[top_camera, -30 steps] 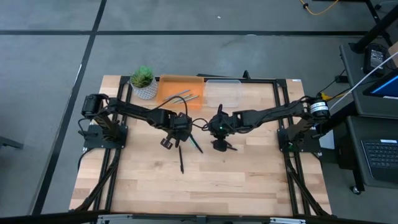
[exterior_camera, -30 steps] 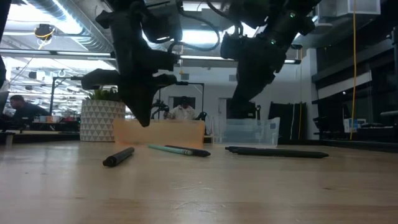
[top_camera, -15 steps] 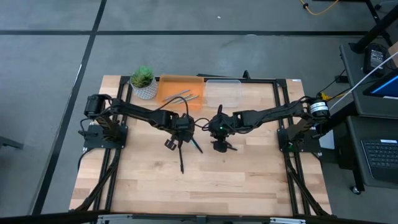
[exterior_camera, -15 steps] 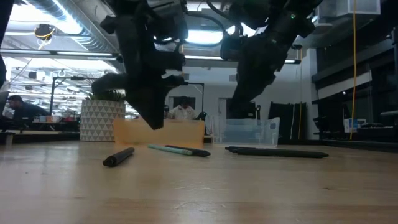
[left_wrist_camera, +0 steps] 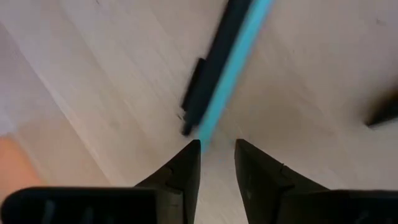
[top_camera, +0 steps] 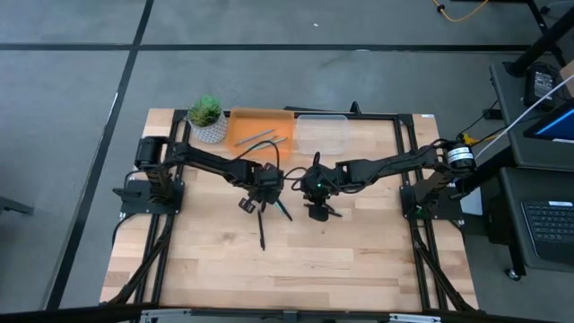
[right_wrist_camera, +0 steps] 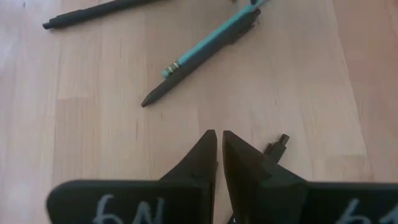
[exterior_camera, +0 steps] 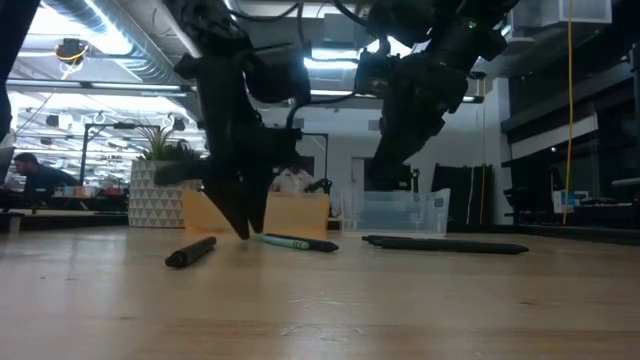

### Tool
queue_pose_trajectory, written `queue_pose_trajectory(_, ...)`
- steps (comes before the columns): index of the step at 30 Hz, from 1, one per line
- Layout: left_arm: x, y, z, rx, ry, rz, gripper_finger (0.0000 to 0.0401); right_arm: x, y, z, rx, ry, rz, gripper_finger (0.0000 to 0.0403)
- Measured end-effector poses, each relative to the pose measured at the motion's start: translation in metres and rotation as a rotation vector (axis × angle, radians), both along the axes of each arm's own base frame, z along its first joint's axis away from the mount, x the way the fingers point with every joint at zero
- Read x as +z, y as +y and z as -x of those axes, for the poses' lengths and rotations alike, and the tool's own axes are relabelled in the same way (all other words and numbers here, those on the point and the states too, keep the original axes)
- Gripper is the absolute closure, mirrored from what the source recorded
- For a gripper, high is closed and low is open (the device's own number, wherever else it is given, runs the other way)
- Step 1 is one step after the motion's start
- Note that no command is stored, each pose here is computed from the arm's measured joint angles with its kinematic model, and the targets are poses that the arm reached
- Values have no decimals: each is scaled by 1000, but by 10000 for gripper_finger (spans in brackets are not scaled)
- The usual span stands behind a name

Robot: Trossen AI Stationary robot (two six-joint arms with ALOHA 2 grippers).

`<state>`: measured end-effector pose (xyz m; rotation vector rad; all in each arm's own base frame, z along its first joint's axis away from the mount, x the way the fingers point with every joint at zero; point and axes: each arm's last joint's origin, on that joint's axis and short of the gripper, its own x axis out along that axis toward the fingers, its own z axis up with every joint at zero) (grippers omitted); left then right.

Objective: Sort pens & pencils
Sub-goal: Put the light blue pencil into the orange bin

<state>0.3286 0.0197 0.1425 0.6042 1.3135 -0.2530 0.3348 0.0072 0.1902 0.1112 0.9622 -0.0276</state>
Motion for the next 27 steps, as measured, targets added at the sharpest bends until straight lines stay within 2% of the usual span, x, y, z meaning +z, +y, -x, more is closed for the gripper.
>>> queue_pose_trajectory(6, -4, 6, -2, -1, 0, 6, 308, 0, 0, 0, 5, 2, 4, 373)
queue_pose_trajectory(21, -5, -1, -2, -36, -12, 194, 325, 0, 0, 0, 17, 4, 15, 373)
queue_pose_trajectory(27, -6, -5, -2, -48, -7, 207, 335, 0, 0, 0, 17, 4, 14, 373)
